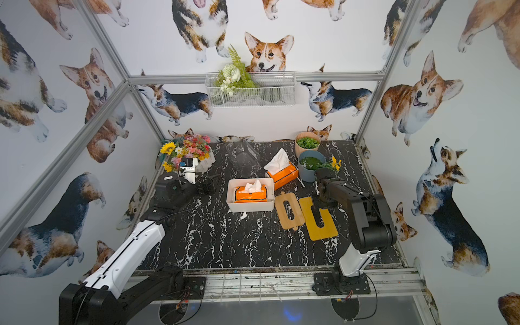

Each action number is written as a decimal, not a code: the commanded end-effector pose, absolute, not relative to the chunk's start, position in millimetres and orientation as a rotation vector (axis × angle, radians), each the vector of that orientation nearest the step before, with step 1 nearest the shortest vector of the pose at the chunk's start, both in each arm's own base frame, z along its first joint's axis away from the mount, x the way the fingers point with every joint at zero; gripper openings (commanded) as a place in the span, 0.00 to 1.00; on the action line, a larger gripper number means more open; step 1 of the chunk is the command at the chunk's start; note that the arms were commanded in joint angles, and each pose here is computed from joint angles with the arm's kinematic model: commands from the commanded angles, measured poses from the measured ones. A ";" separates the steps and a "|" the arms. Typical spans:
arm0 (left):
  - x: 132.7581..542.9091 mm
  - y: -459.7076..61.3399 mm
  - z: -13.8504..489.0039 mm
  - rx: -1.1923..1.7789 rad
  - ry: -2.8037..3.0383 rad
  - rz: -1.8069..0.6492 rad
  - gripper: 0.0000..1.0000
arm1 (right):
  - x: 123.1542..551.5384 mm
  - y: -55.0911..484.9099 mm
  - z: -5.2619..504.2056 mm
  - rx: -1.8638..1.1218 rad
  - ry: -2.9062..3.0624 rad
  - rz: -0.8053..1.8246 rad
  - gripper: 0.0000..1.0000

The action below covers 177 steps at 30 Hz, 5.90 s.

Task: Put the tissue paper into the tissue box
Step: Move the box lid to the center of the board, then pick up the box lid from the center of the board.

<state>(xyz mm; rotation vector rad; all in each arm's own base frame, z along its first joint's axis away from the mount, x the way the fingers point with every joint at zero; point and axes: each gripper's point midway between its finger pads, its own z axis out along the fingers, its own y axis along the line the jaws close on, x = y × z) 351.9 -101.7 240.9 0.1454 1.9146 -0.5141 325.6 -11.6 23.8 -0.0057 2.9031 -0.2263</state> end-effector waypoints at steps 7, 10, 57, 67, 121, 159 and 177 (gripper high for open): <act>351.5 -102.0 246.1 0.150 1.903 -0.514 1.00 | 325.1 -56.0 38.7 0.307 2.875 -0.370 0.56; 351.6 -102.0 245.8 0.151 1.904 -0.514 1.00 | 335.6 -44.5 61.2 0.368 2.793 -0.248 0.57; 351.7 -101.5 245.3 0.151 1.905 -0.509 1.00 | 297.6 32.2 12.8 0.447 2.805 -0.087 0.64; 351.2 -100.9 247.1 0.150 1.900 -0.506 1.00 | 289.0 23.5 7.3 0.470 2.829 -0.090 0.54; 339.9 -141.7 264.1 0.318 1.811 -0.775 1.00 | 310.0 73.6 220.9 0.338 2.288 0.387 0.12; 305.3 -249.6 208.0 0.643 2.105 -1.504 0.80 | 252.3 307.8 195.4 -0.768 2.090 0.553 0.08; 300.1 -256.1 201.9 0.654 2.140 -1.599 0.00 | 255.0 323.3 189.5 -0.789 2.066 0.506 0.15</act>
